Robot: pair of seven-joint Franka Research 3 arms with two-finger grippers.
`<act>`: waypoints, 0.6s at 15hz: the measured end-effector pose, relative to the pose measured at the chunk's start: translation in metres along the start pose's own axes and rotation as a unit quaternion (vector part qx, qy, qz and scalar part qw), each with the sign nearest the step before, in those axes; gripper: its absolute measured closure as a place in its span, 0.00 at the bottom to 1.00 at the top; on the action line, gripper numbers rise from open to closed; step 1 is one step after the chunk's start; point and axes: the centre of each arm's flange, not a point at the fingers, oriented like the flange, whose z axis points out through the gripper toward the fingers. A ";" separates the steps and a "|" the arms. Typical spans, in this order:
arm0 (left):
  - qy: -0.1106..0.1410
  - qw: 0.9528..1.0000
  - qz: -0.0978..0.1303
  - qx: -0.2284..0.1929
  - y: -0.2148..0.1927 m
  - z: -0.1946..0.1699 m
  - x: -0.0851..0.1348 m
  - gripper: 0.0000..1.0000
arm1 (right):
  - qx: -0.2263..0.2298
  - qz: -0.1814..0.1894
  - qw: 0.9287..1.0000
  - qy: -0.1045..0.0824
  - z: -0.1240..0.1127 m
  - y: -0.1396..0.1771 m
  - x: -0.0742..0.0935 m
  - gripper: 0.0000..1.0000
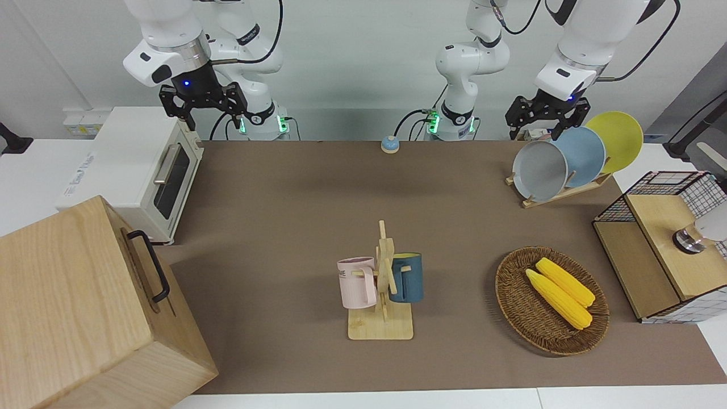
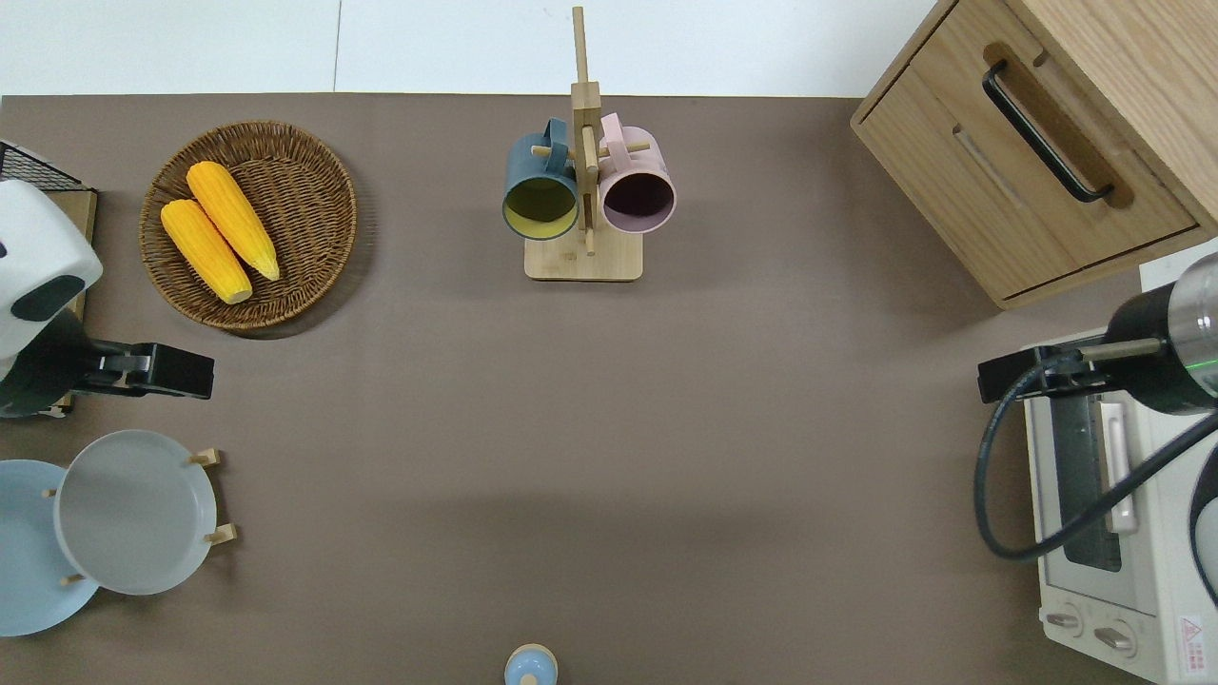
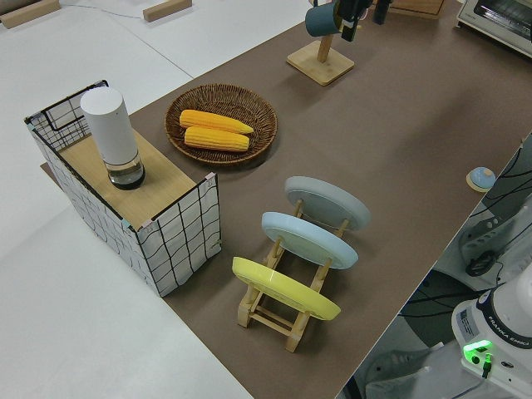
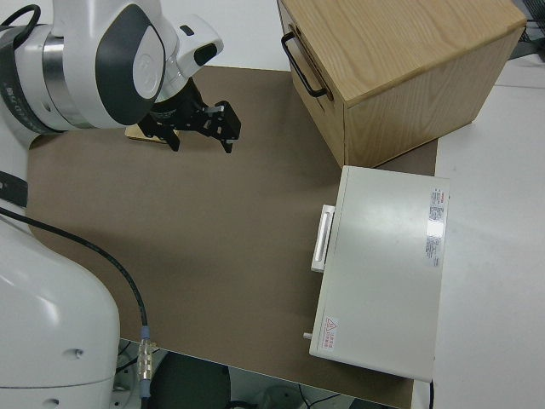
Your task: Pick gray plate from low plate rack and place it on table with left arm
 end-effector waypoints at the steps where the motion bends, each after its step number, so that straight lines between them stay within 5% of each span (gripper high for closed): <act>1: -0.002 1.000 0.000 0.000 0.000 0.002 0.000 0.00 | 0.000 0.000 1.000 0.000 0.000 0.000 0.000 0.01; 9: -0.006 1.000 0.000 0.000 0.000 0.006 0.000 0.00 | 0.000 0.000 1.000 0.000 0.000 0.000 0.000 0.01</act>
